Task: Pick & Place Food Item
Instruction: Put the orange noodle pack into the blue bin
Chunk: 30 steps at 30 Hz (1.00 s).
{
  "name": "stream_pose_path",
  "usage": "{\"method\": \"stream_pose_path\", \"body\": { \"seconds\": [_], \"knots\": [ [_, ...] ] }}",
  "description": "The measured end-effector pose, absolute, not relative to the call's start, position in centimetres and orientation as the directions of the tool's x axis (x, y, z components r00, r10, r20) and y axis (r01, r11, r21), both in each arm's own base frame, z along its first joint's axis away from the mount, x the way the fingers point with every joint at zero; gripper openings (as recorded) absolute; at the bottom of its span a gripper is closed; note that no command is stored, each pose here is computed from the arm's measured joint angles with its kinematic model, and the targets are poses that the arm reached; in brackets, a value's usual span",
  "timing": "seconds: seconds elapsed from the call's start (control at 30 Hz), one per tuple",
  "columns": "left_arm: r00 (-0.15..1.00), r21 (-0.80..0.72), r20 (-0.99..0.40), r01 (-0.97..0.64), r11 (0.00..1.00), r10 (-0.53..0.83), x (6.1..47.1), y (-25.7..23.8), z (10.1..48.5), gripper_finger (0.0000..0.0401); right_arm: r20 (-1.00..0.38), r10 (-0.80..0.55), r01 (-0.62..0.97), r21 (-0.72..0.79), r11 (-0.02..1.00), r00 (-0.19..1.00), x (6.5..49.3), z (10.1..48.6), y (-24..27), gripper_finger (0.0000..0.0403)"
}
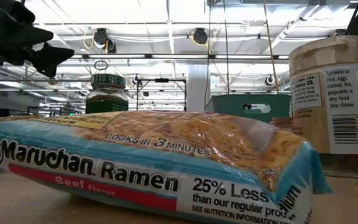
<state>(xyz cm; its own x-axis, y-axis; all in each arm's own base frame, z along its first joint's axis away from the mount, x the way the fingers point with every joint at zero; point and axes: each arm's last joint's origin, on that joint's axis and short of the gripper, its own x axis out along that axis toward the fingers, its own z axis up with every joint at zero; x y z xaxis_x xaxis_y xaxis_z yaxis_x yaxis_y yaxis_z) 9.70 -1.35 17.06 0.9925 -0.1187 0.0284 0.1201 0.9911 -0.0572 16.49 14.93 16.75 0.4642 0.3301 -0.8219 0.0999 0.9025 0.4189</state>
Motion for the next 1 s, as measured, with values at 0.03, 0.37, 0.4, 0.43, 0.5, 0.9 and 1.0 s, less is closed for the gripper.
{"method": "stream_pose_path", "body": {
  "seconds": [0.03, 0.37, 0.4, 0.43, 0.5, 0.9, 1.0],
  "knots": [
    [0.992, -0.057, 0.029, 0.120, 0.991, -0.119, 9.7, -1.4, 17.1, 0.0283, -0.821, 0.331, 0.099, 0.419, 0.902, 0.465, 16.5, 16.8, 14.9, 0.0016],
    [0.992, -0.057, 0.029, 0.121, 0.991, -0.119, 9.7, -1.4, 17.1, 0.0283, -0.815, 0.336, 0.091, 0.424, 0.901, 0.472, 16.5, 17.0, 14.8, 0.0002],
    [0.992, -0.057, 0.029, 0.120, 0.991, -0.119, 9.7, -1.4, 17.1, 0.0283, -0.811, 0.342, 0.090, 0.431, 0.898, 0.475, 16.5, 17.1, 14.8, 0.0001],
    [0.993, -0.057, 0.029, 0.120, 0.991, -0.119, 9.7, -1.3, 17.1, 0.0283, -0.805, 0.358, 0.086, 0.446, 0.891, 0.473, 16.4, 17.3, 14.7, 0.0001],
    [0.992, -0.057, 0.029, 0.120, 0.991, -0.119, 9.7, -1.4, 17.1, 0.0283, -0.790, 0.383, 0.077, 0.472, 0.878, 0.479, 16.2, 17.9, 14.6, 0.0001],
    [0.993, -0.057, 0.029, 0.120, 0.991, -0.119, 9.7, -1.3, 17.1, 0.0283, -0.606, 0.475, -0.083, 0.558, 0.825, 0.638, 14.0, 23.0, 12.5, 0.0000],
    [0.992, -0.057, 0.029, 0.121, 0.991, -0.119, 9.7, -1.4, 17.1, 0.0283, -0.550, 0.466, -0.122, 0.548, 0.828, 0.693, 13.4, 24.1, 11.8, 0.0000]
  ]
}}
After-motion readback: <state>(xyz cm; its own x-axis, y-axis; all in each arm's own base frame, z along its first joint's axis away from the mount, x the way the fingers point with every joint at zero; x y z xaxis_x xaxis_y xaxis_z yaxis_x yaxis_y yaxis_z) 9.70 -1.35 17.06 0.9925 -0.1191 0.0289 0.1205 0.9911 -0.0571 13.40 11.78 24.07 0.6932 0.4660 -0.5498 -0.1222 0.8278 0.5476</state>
